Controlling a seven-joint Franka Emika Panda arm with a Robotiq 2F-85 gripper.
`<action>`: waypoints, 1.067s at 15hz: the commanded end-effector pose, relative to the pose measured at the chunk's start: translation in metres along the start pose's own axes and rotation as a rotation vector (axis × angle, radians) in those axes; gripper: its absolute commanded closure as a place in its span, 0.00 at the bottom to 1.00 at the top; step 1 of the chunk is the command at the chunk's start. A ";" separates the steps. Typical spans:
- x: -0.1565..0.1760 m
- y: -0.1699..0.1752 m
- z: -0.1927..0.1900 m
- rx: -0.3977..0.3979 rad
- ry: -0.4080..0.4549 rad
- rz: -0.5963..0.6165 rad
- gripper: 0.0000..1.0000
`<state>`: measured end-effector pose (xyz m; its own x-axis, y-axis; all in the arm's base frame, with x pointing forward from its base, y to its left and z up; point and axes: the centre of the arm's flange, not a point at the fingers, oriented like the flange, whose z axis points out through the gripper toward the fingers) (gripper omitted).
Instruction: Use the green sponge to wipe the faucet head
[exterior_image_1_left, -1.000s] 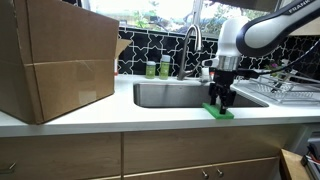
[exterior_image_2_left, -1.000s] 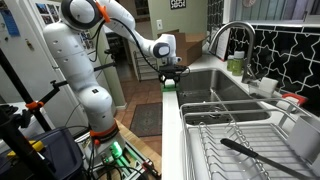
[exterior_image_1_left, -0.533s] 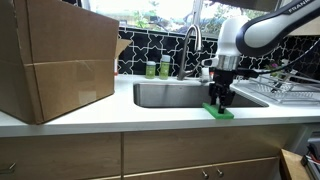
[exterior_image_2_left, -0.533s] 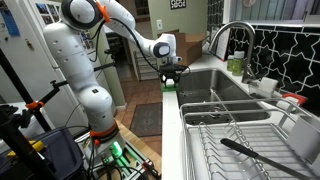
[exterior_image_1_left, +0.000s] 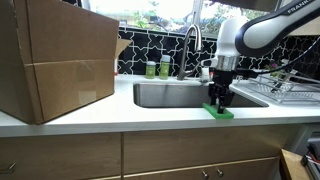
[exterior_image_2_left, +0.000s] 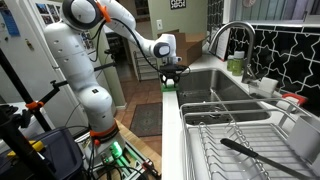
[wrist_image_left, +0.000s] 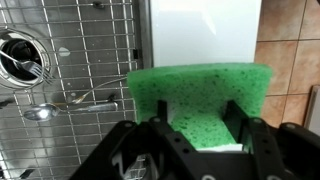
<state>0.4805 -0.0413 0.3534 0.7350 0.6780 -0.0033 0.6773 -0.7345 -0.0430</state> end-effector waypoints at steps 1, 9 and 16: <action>0.008 -0.003 0.023 0.018 -0.028 -0.016 0.52; 0.011 -0.003 0.022 0.016 -0.031 -0.023 0.84; 0.000 -0.002 0.004 -0.003 -0.004 0.000 0.84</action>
<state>0.4838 -0.0363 0.3564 0.7263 0.6874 -0.0021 0.6869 -0.7259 -0.0354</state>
